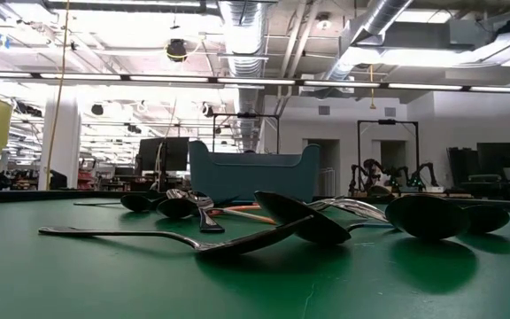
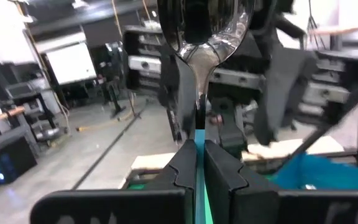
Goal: Sort silverware by color (type)
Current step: Put the blue spoon into the yellow bin
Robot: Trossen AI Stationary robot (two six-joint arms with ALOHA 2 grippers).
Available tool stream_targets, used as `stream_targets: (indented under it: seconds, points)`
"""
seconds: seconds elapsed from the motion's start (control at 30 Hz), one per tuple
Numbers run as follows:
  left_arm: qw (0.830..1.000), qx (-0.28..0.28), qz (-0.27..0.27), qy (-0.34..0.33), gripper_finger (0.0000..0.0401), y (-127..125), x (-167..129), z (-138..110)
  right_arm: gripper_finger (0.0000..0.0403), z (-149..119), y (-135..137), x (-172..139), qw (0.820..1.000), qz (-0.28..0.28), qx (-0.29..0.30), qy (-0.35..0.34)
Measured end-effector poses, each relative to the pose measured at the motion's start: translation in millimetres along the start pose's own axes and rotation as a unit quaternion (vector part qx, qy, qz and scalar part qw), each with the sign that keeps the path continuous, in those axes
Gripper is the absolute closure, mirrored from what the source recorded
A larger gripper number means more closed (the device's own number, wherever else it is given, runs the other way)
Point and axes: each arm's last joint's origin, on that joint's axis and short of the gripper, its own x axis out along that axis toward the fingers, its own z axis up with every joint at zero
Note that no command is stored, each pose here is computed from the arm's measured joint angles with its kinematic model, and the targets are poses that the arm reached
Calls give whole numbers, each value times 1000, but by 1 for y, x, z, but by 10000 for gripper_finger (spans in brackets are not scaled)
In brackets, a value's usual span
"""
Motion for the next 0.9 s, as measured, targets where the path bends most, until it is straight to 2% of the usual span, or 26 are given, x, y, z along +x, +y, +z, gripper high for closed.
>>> stream_targets:
  seconds: [0.4, 0.7, 0.9]
  points:
    - [1000, 1, -4, 11, 400, -2, 4, -5, 212, -3, 4, 4, 1000, 6, 8, 2]
    - [1000, 0, -2, 4, 400, -2, 4, -4, 250, 1, 2, -2, 1000, 2, 8, 0]
    - [1000, 0, -4, 4, 400, -2, 4, -4, 307, 1, 1, -2, 1000, 0, 8, 3]
